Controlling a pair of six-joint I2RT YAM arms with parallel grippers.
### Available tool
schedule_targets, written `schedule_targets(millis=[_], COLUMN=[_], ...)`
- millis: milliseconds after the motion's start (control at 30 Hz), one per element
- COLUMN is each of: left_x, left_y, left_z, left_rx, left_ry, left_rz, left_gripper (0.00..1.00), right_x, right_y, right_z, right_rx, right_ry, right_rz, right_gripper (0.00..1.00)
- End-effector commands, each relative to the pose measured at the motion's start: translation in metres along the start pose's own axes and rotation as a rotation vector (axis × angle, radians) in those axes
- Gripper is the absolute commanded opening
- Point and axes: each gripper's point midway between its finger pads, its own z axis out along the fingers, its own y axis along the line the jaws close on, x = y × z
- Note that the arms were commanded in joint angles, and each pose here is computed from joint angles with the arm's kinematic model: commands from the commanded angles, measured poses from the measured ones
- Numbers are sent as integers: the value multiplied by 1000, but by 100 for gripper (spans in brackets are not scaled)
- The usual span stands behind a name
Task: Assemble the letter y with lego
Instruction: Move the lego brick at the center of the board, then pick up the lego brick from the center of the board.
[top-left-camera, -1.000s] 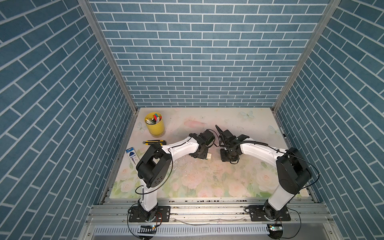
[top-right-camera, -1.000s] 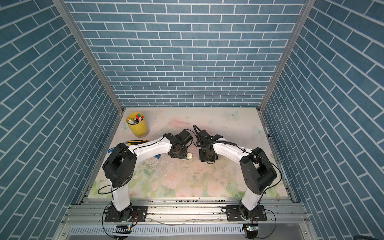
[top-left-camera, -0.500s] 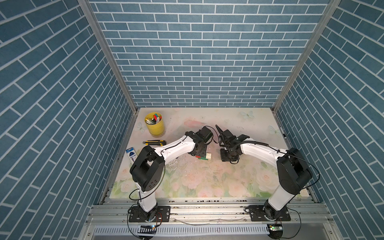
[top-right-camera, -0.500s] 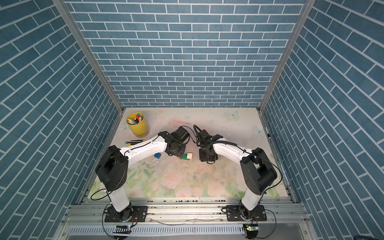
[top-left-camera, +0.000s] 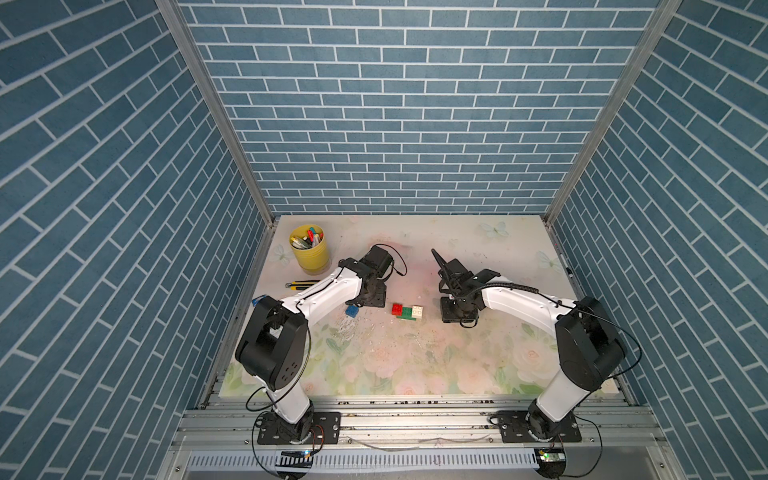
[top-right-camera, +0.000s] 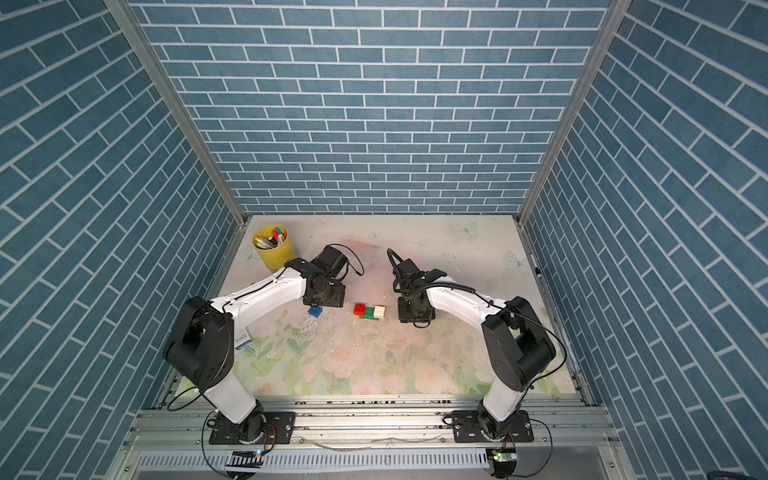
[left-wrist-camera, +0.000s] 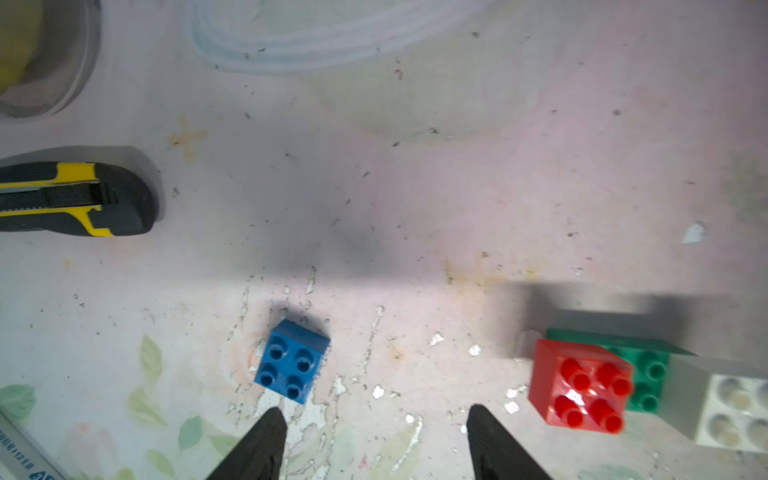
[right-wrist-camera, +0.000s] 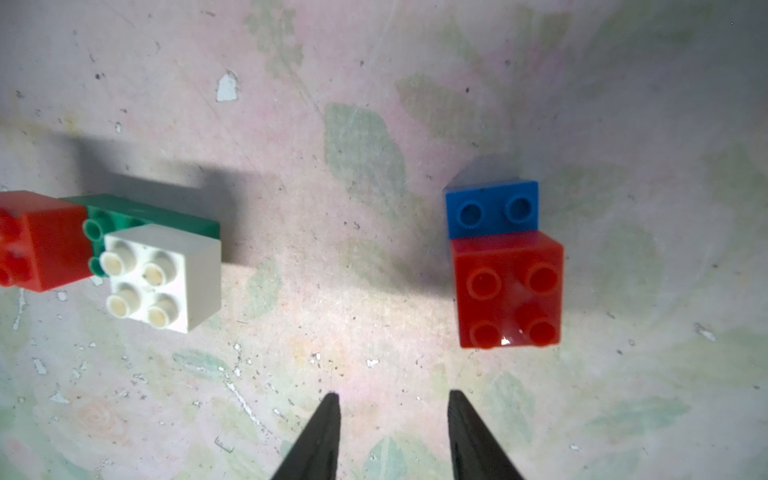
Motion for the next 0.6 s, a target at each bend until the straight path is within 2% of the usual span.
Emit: schedule_targets(millis=[0, 233, 433, 567], left_x=[-1, -2, 9, 16], left_y=[19, 33, 38, 36], left_z=[11, 35, 54, 60], left_rx=[-29, -39, -39, -29], left_ry=[14, 55, 104, 124], left_rz=[-25, -66, -90, -92], left_gripper=[74, 74, 74, 70], right_x=[0, -1, -1, -1], right_y=[1, 3, 3, 3], right_z=[-8, -7, -8, -9], right_rx=[-19, -25, -24, -22], right_ry=[-17, -14, -13, -16], right_rz=[4, -7, -15, -17], right_gripper=[45, 45, 45, 46])
